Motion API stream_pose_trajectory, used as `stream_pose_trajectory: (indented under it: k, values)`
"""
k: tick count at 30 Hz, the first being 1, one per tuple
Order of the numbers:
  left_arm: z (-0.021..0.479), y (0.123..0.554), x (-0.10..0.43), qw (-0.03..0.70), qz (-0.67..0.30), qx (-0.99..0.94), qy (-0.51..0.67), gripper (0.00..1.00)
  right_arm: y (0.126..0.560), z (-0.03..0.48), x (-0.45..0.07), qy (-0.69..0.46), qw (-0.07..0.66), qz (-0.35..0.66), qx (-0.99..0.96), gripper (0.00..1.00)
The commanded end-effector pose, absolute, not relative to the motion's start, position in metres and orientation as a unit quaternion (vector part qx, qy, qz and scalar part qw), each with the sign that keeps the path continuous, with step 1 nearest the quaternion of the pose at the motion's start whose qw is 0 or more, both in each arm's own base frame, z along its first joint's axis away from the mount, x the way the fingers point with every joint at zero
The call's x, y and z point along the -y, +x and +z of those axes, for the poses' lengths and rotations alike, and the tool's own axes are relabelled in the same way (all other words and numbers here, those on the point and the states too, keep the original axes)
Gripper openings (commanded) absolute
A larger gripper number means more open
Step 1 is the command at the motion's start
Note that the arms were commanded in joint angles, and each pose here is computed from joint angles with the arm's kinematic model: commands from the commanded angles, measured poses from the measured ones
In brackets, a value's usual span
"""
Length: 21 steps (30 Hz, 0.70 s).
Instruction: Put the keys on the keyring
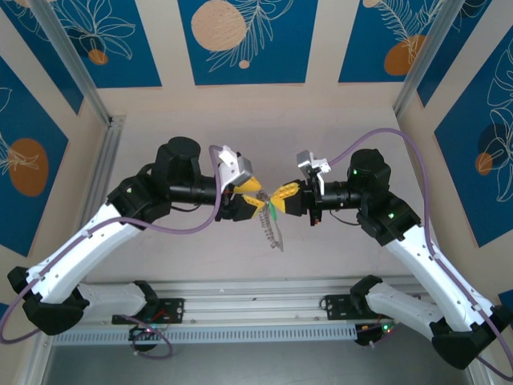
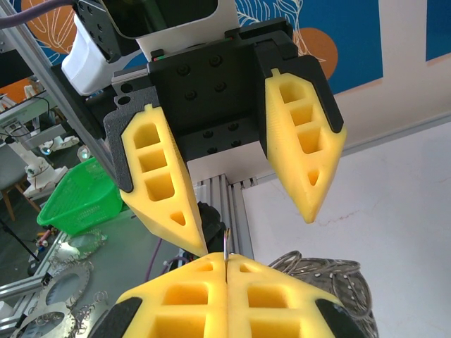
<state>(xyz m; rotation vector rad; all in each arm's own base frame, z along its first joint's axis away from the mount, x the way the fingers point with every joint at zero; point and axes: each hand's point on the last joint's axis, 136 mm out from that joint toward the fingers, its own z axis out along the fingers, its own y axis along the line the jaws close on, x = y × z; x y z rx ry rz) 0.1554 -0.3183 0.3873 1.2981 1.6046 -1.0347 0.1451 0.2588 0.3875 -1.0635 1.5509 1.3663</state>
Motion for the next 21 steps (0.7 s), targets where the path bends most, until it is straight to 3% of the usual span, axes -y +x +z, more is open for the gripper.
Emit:
stream_pose_trajectory:
  k: [1,21]
  values:
    - [0.3871,0.1505,0.3225,0.398,-0.422,-0.628,0.519,0.49,0.143,0.3883,-0.2599,-0.424,0.397,0.546,-0.603,0.0]
    - [0.385,0.1541,0.33,0.394,-0.415,-0.633,0.521,0.45,0.1414,0.3897,-0.261,-0.427,0.397,0.549,-0.599,0.0]
